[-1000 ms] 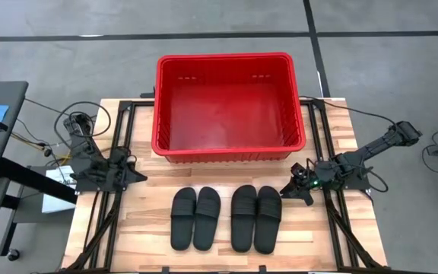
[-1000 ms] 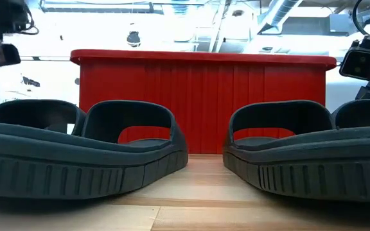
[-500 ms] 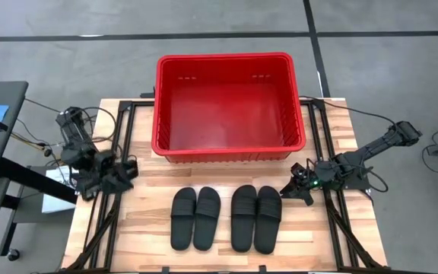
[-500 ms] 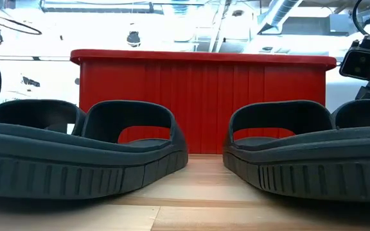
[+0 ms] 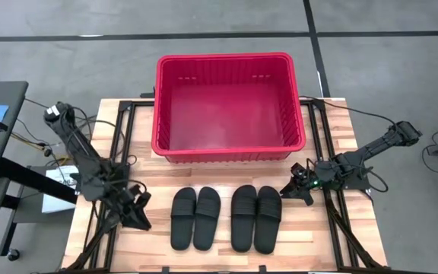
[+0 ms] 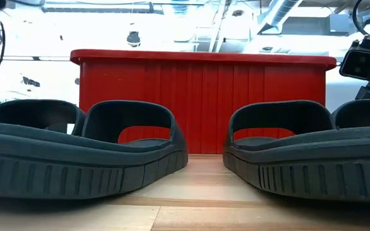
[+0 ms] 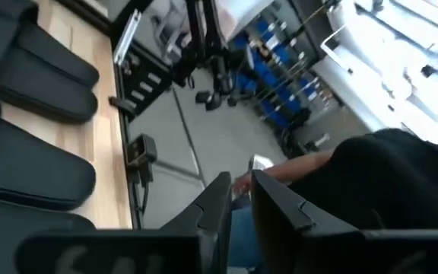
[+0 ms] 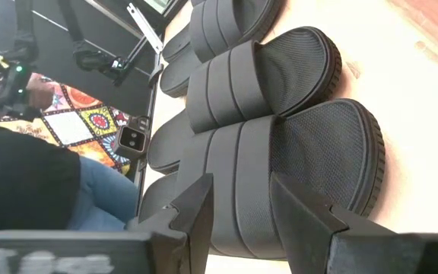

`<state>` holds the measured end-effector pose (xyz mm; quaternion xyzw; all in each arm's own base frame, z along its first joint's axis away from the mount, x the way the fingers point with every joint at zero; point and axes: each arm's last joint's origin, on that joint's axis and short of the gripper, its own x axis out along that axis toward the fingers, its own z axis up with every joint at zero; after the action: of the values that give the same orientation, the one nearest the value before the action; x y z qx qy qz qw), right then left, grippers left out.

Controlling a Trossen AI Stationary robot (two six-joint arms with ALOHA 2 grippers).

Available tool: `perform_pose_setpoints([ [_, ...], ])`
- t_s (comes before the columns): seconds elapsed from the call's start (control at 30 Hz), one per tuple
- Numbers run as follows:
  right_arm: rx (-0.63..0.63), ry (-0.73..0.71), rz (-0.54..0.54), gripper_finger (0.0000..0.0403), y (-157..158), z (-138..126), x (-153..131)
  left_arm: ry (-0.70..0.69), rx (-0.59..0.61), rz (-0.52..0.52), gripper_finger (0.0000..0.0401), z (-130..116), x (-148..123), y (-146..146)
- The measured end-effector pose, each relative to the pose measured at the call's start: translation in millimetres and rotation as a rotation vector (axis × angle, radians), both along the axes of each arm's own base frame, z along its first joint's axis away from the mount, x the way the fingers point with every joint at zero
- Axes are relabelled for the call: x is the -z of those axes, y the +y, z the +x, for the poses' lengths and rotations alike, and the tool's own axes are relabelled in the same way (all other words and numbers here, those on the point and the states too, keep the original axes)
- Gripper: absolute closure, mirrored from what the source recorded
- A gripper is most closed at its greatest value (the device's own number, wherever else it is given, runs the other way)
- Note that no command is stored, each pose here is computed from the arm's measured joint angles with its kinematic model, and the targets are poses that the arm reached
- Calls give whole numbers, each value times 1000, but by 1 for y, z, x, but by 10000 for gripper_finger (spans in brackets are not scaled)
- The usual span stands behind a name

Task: Pick and place slides into bin
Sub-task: Put the black slides into the red box

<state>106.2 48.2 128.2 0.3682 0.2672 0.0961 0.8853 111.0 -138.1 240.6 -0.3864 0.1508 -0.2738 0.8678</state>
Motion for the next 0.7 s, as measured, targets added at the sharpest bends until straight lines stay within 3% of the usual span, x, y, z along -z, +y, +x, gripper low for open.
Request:
perform_pose_setpoints([
  [0.27, 0, 0, 0, 280, 0, 0, 0, -129, 71, 245, 360, 25, -19, -37],
  [0.47, 0, 0, 0, 280, 0, 0, 0, -100, 63, 253, 360, 47, -12, -57],
  [0.6, 0, 0, 0, 280, 0, 0, 0, -51, 190, 232, 360, 54, -9, -61],
  [0.7, 0, 0, 0, 280, 0, 0, 0, -14, 219, 294, 360, 55, -9, -60],
])
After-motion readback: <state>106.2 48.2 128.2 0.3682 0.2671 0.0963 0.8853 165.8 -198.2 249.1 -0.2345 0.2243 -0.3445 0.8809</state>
